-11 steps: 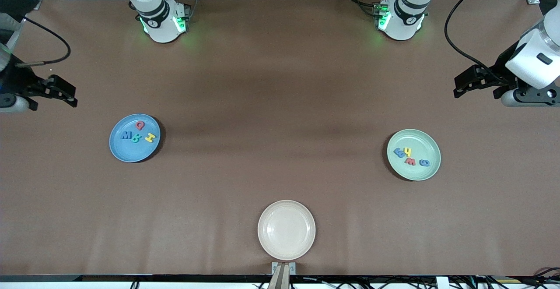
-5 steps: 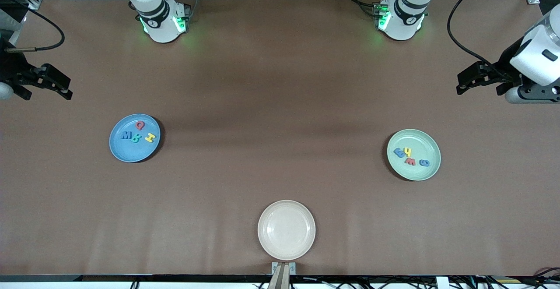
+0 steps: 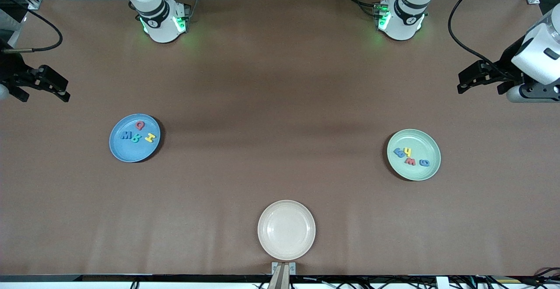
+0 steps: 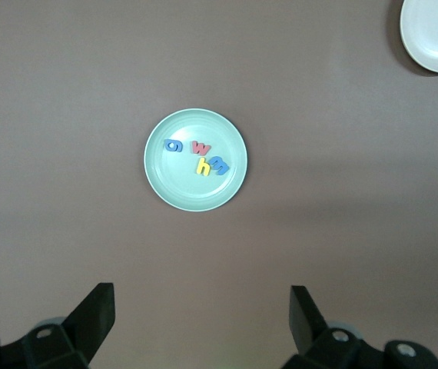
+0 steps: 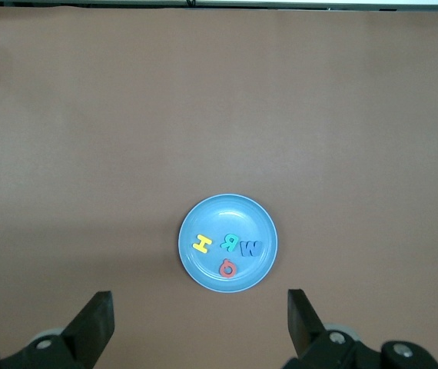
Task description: Sort uppercase to blue plate, lowercase to green plate
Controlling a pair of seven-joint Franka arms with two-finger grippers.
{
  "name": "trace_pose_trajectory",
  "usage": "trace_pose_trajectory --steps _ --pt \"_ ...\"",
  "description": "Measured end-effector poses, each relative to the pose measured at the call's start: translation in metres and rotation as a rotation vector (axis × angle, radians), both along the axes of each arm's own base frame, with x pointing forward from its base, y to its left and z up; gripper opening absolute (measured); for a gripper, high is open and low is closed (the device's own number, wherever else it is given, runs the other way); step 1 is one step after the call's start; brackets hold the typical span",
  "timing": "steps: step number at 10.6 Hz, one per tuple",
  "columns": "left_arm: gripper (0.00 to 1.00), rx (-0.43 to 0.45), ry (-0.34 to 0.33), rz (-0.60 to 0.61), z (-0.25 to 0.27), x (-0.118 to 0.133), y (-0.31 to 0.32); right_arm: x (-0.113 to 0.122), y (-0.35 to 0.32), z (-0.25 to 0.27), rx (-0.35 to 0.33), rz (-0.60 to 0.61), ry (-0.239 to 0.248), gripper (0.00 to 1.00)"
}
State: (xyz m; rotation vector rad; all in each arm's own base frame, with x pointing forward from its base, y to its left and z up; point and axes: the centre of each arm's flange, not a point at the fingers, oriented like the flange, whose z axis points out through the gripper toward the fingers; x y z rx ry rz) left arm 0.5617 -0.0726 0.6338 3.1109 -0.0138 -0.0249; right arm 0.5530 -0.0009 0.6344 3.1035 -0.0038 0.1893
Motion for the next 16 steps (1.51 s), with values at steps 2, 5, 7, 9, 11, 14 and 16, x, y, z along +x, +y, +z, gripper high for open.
trace_pose_trajectory --steps 2,5,7,9,11,14,16 --pt "1.0 0.0 0.0 0.002 0.0 0.0 0.001 0.001 0.001 0.001 0.006 0.0 -0.013 1.0" --pt "1.0 0.0 0.001 0.002 0.0 0.0 0.001 0.002 0.0 -0.001 0.008 -0.003 -0.01 1.0" --pt "1.0 0.0 0.001 0.002 0.0 0.0 0.001 0.002 -0.003 -0.002 0.009 -0.008 -0.007 1.0" --pt "1.0 0.0 0.001 0.002 0.0 0.0 0.001 0.002 -0.005 -0.003 0.009 -0.012 -0.005 1.0" --pt "1.0 0.0 0.001 0.002 0.0 0.0 0.001 0.002 -0.009 -0.004 0.009 -0.019 -0.003 1.0" --pt "1.0 0.0 0.001 0.002 0.0 0.0 0.001 0.002 -0.01 -0.004 0.009 -0.021 -0.002 1.0" --pt "1.0 0.0 0.001 0.002 0.0 0.0 0.001 0.002 -0.01 -0.004 0.009 -0.021 -0.003 1.0"
